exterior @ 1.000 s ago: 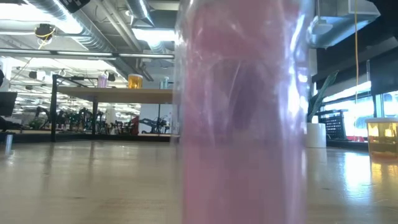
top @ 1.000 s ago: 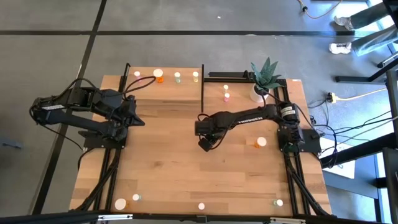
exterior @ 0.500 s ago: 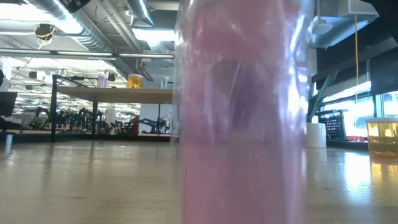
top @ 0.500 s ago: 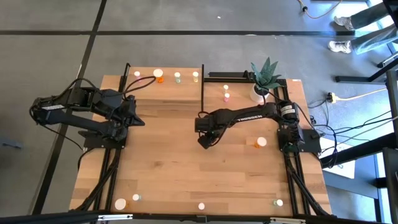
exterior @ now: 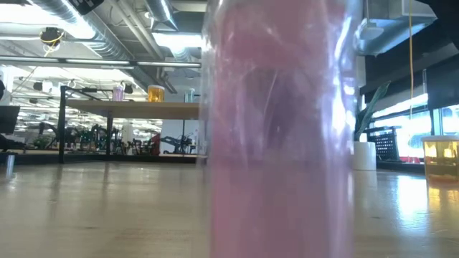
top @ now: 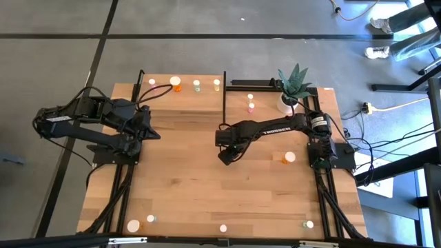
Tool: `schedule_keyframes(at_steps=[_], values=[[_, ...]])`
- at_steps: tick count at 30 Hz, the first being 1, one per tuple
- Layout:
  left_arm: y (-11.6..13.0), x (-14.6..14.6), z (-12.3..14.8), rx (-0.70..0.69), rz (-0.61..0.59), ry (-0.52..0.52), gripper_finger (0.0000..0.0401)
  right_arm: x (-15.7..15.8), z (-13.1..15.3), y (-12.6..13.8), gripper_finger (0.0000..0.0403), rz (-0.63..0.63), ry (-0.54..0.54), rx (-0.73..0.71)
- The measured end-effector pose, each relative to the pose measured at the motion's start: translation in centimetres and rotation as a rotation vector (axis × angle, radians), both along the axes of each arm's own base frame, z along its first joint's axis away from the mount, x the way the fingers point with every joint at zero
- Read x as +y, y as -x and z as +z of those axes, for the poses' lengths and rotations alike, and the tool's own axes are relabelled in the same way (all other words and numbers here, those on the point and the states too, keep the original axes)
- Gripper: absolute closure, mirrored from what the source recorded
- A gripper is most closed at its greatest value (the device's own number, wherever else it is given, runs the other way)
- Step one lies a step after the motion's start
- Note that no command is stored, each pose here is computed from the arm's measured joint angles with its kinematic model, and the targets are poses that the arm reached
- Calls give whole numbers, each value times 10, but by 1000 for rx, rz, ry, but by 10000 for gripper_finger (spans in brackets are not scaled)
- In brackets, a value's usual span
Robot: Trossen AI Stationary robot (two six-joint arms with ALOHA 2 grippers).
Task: Pick and place medicine bottles onto shelf by color
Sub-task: Put the bottom yellow pill bottle on the shelf aligned with the other yellow pill bottle
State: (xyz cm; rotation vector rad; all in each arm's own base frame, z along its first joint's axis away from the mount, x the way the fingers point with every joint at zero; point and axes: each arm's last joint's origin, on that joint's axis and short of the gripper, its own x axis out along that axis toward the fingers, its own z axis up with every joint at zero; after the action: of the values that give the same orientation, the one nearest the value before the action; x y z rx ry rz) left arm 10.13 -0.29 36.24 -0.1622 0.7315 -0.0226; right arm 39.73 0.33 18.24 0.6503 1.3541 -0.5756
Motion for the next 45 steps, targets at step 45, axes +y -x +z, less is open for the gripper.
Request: schedule_keyframes(at_steps=[45], values=[[0, 0, 0, 0, 0, 0, 399, -7, 1, -5, 224, -13, 27, -49]])
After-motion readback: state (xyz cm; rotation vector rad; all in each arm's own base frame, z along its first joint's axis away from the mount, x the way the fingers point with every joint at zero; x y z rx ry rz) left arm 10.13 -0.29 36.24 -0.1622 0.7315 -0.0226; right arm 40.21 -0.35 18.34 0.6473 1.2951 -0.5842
